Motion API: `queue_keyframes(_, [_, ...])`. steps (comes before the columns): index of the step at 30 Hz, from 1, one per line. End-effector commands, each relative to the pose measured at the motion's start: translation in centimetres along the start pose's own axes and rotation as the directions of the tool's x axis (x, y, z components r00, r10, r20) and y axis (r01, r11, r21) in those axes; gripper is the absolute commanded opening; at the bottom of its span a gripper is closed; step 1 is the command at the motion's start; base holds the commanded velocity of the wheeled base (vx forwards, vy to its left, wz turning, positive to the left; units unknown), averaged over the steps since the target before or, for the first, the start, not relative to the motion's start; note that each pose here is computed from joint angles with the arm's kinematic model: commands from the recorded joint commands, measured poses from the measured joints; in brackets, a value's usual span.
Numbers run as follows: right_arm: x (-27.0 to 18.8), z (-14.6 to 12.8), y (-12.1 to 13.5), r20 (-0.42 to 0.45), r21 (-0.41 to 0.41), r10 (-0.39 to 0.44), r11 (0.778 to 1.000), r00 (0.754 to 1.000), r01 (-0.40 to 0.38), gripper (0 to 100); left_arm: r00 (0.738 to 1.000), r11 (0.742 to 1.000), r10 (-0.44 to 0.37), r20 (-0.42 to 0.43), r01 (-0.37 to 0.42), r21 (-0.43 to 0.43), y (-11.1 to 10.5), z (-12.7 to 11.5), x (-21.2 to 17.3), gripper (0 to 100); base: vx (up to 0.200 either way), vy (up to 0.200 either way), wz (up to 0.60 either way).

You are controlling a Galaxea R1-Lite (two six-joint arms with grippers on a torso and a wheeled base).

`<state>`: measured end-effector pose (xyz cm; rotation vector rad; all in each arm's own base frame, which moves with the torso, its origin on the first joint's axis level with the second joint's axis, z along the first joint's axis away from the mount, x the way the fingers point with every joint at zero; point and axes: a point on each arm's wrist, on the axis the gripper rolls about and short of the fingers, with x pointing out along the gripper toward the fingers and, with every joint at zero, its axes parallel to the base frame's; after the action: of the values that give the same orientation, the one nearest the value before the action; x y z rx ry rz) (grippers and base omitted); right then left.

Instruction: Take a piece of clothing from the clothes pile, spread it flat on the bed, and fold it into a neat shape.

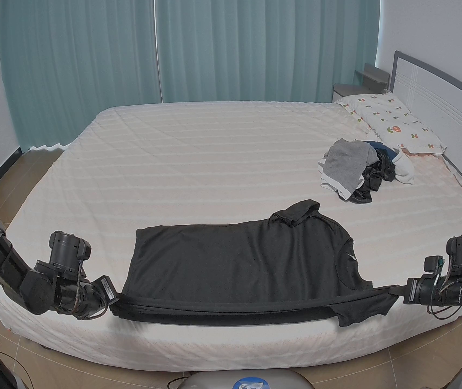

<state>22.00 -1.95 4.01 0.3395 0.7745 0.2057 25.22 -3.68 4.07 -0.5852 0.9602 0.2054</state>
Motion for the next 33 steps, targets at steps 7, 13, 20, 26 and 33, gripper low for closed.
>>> queue_keyframes(7, [3.0, 1.1, -1.0, -0.023, 0.006, -0.001, 1.000, 1.000, 0.001, 0, 1.000, 0.998, 0.013, -0.002, -0.013, -0.062, -0.4, 1.3, 2.6, 0, 0.000, 0.000, 0.00])
queue_keyframes(13, [4.9, 1.8, -1.5, -0.031, 0.004, 0.003, 1.000, 1.000, -0.002, 0, 1.000, 0.996, 0.023, -0.011, -0.024, -0.089, -0.7, 1.8, 4.4, 0, 0.000, 0.000, 0.00])
queue_keyframes(20, [6.7, 2.9, -2.1, -0.014, -0.001, 0.000, 1.000, 1.000, 0.000, 0, 1.000, 0.990, 0.005, -0.012, -0.006, -0.139, -1.1, 3.0, 6.1, 0, 0.000, 0.000, 0.00])
queue_keyframes(26, [8.4, 2.9, -2.3, -0.029, -0.004, 0.006, 1.000, 1.000, -0.006, 0, 1.000, 0.982, -0.001, -0.012, -0.001, -0.189, -1.2, 3.8, 7.5, 0, 0.000, 0.000, 0.00])
queue_keyframes(33, [10.1, 3.5, -1.5, -0.024, 0.054, 0.020, 0.998, 1.000, -0.019, 0, 1.000, 0.974, -0.010, -0.002, 0.010, -0.225, -1.5, 4.4, 8.4, 0, 0.000, 0.000, 0.00])
